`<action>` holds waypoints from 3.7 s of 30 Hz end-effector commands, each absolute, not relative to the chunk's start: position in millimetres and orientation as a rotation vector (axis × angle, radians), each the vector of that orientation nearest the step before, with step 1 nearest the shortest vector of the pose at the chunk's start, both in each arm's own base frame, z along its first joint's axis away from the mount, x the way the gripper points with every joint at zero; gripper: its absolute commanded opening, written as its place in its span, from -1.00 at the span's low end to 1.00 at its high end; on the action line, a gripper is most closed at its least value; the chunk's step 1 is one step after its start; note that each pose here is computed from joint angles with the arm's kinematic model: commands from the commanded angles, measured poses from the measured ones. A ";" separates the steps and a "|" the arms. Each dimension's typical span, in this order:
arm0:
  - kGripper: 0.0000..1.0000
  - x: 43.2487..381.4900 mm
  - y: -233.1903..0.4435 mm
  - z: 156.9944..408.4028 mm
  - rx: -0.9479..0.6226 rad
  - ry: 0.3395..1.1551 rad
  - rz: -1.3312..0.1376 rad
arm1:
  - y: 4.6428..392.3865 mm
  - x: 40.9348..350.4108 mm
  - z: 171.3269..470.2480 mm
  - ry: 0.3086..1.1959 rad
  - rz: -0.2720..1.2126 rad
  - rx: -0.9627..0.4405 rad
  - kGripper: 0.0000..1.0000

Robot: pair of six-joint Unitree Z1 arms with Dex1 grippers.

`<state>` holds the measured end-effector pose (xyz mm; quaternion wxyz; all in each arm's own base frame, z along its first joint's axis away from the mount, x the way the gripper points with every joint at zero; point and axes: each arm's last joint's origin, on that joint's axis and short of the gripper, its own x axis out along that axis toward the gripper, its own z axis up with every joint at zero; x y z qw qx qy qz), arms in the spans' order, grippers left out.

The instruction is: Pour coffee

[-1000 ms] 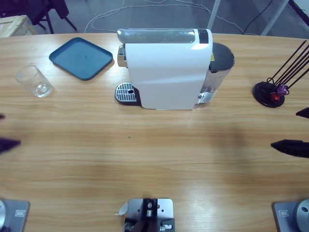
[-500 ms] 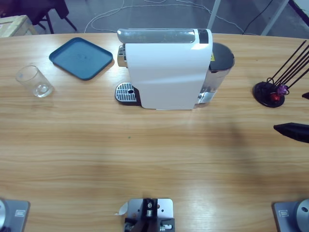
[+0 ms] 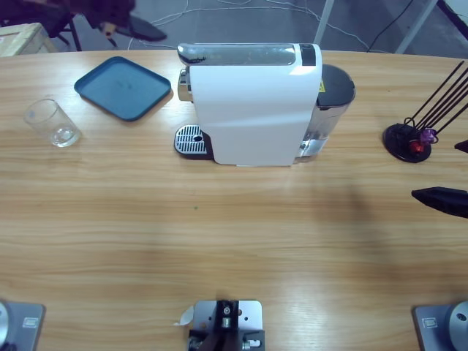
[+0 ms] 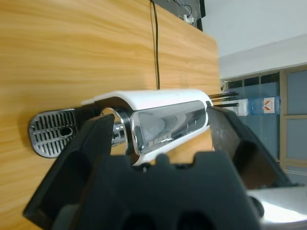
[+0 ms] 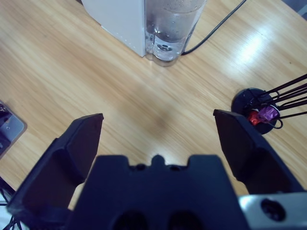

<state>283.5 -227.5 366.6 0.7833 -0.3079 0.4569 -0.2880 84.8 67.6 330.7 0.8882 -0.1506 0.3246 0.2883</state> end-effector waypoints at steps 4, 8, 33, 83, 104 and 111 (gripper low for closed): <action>0.46 286.3 -231.3 325.0 -0.676 1.169 -0.592 | 63.0 78.8 321.8 0.676 0.597 -0.316 1.00; -0.06 283.2 -229.1 327.8 -0.676 1.163 -0.596 | 62.9 78.8 321.8 0.676 0.595 -0.315 1.00; -1.00 266.7 -221.9 363.0 -0.688 1.063 -0.690 | 62.6 79.2 321.4 0.672 0.583 -0.313 0.97; 0.94 69.7 -95.6 308.5 0.347 0.660 -1.052 | 22.7 195.9 214.4 0.737 -0.108 0.003 0.48; 0.94 66.2 -87.3 305.1 0.293 0.667 -0.972 | 13.0 208.9 186.9 0.735 -0.159 0.005 0.19; 0.94 65.7 -86.8 306.3 0.284 0.658 -0.971 | 11.7 211.5 184.6 0.732 -0.160 -0.005 -0.06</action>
